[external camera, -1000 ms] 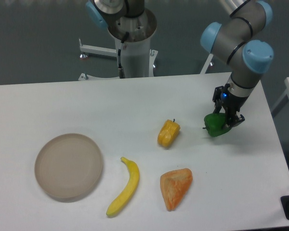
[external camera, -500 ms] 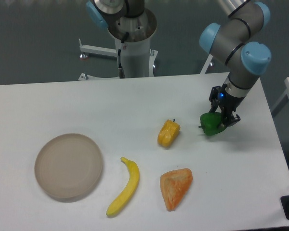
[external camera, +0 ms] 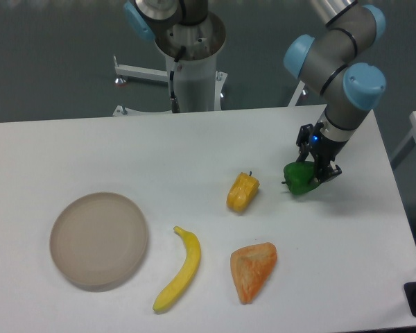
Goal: Place the green pepper on the table
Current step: 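Lower the green pepper onto the table beside the yellow pepper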
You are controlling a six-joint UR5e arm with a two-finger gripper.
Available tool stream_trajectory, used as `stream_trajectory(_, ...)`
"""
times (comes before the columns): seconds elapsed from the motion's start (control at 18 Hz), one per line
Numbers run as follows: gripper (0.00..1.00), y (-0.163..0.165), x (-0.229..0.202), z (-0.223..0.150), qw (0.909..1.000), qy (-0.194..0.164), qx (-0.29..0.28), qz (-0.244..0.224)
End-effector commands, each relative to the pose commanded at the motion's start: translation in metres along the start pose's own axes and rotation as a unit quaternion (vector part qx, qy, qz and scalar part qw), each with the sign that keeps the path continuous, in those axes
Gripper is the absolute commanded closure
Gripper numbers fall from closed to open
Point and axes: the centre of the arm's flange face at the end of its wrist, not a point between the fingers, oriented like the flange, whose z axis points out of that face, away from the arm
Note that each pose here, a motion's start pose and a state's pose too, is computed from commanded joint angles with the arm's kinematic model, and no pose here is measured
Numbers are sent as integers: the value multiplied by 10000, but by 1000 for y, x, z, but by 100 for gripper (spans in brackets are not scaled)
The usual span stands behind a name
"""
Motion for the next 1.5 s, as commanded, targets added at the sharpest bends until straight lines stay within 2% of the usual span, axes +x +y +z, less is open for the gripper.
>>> stream_trajectory(0.72,63,-2,4,9,9997,140,-29,-178)
stream_trajectory(0.78,60,-3,12,22,9989,271,7,-372)
stream_trajectory(1.28,56,-3,11,21,9990,257,3,-372)
stream_trajectory(1.39,44,-3,8,16,9991,212,-2,-358)
stream_trajectory(1.44,21,-2,7,13,9992,174,11,-369)
stream_trajectory(1.5,5,0,7,10,9992,140,10,-380)
